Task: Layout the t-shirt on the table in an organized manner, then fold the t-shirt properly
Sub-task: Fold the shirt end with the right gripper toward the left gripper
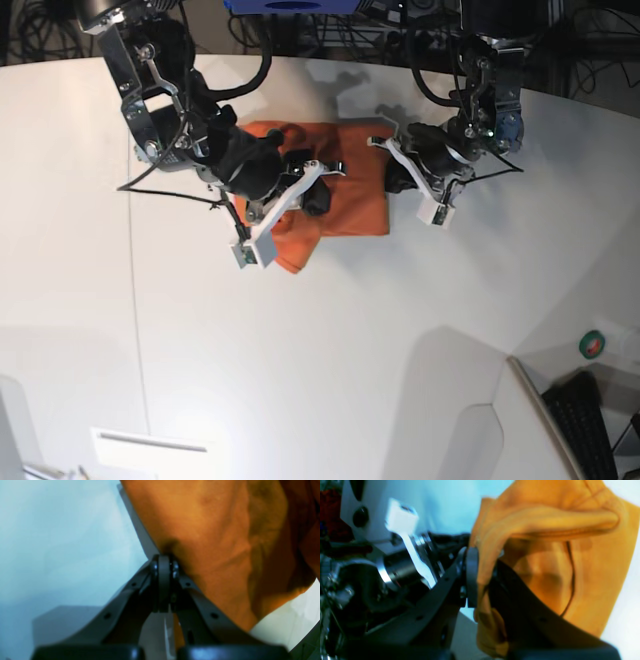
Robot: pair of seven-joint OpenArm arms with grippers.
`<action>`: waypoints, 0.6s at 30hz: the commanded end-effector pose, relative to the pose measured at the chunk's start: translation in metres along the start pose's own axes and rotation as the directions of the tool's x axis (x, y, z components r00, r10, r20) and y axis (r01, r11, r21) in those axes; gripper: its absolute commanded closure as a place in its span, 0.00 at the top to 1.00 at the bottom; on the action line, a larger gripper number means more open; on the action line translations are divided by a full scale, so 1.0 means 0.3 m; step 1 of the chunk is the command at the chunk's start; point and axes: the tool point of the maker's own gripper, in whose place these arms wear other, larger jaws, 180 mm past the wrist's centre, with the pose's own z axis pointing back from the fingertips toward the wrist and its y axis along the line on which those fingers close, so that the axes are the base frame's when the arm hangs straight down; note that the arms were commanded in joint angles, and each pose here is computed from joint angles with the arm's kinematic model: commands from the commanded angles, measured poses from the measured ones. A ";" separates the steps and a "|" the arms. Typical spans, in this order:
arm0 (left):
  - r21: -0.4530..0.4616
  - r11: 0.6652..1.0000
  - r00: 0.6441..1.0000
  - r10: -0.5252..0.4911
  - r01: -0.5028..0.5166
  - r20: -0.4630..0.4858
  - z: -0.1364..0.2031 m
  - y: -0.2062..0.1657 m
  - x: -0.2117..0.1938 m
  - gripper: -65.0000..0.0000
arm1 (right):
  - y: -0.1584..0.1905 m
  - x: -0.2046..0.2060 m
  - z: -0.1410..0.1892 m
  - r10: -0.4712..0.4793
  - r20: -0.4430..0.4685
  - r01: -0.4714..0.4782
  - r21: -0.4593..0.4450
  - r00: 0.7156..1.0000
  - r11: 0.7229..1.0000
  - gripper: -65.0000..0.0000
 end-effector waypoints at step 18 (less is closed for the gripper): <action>0.002 1.000 1.000 -0.013 0.013 0.024 0.010 0.009 0.031 0.00 | 0.059 -0.008 -0.130 0.051 -0.040 -0.050 0.031 0.998 0.998 0.00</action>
